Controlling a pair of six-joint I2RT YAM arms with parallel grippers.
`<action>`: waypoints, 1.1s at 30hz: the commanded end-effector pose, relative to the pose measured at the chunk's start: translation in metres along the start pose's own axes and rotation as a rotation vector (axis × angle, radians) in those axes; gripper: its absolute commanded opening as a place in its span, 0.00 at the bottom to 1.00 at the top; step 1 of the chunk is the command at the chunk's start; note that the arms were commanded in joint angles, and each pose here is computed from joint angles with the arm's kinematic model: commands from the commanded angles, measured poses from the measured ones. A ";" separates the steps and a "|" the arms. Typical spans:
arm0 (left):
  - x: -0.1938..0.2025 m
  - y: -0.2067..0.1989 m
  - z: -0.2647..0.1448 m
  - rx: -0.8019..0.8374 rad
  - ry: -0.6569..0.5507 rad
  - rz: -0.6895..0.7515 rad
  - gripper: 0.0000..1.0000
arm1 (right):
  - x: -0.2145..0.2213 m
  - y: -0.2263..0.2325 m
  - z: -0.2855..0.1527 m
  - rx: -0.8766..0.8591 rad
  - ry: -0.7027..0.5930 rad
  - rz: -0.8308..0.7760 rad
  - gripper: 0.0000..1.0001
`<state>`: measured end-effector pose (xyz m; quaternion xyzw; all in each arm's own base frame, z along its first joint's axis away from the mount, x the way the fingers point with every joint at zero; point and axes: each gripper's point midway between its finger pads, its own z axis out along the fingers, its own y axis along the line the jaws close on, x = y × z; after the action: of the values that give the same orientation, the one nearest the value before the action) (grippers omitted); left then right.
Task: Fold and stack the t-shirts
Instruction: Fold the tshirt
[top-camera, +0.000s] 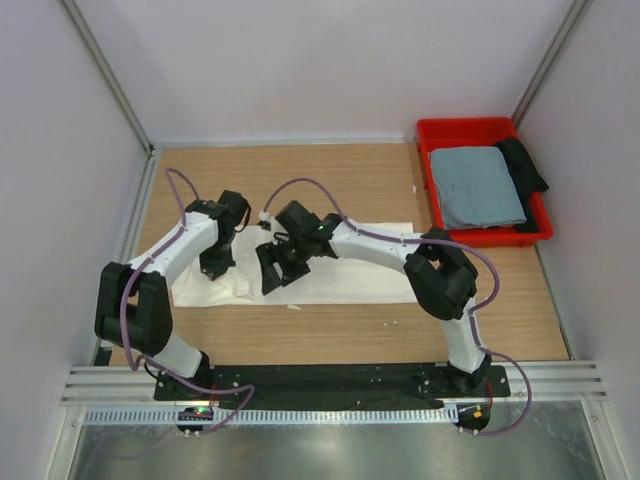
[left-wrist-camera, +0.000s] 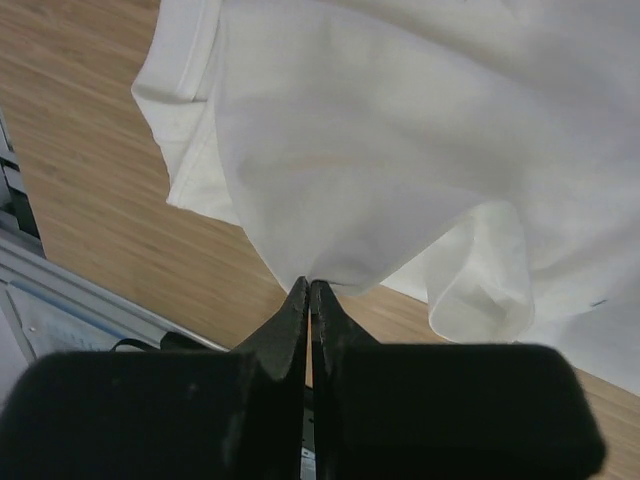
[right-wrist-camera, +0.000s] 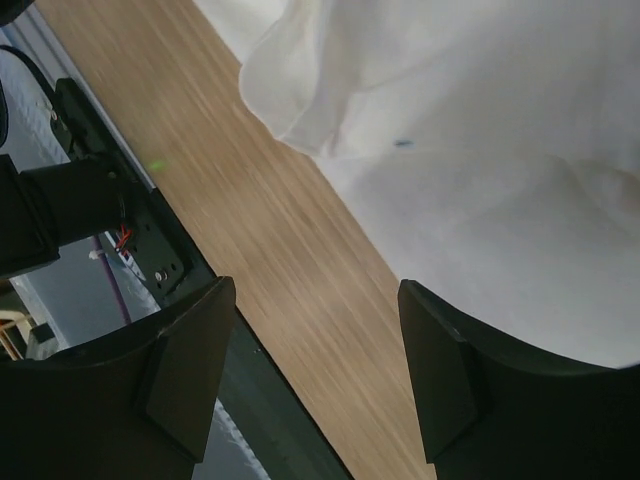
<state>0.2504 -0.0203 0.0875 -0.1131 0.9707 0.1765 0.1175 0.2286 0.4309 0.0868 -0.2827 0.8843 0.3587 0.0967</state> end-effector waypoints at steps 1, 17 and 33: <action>0.002 0.009 -0.004 -0.024 -0.010 -0.074 0.00 | -0.012 0.034 0.017 -0.049 -0.054 -0.152 0.72; -0.002 0.013 -0.008 0.084 0.038 -0.227 0.00 | -0.040 0.041 0.046 0.079 -0.410 -0.297 0.44; 0.001 0.015 0.004 0.149 0.104 -0.297 0.00 | -0.035 0.058 0.071 0.028 -0.380 -0.290 0.43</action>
<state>0.2444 -0.0060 0.0862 -0.2410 0.9616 0.0948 0.0913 0.2146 0.5047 0.0598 -0.3383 0.8251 0.3498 0.2869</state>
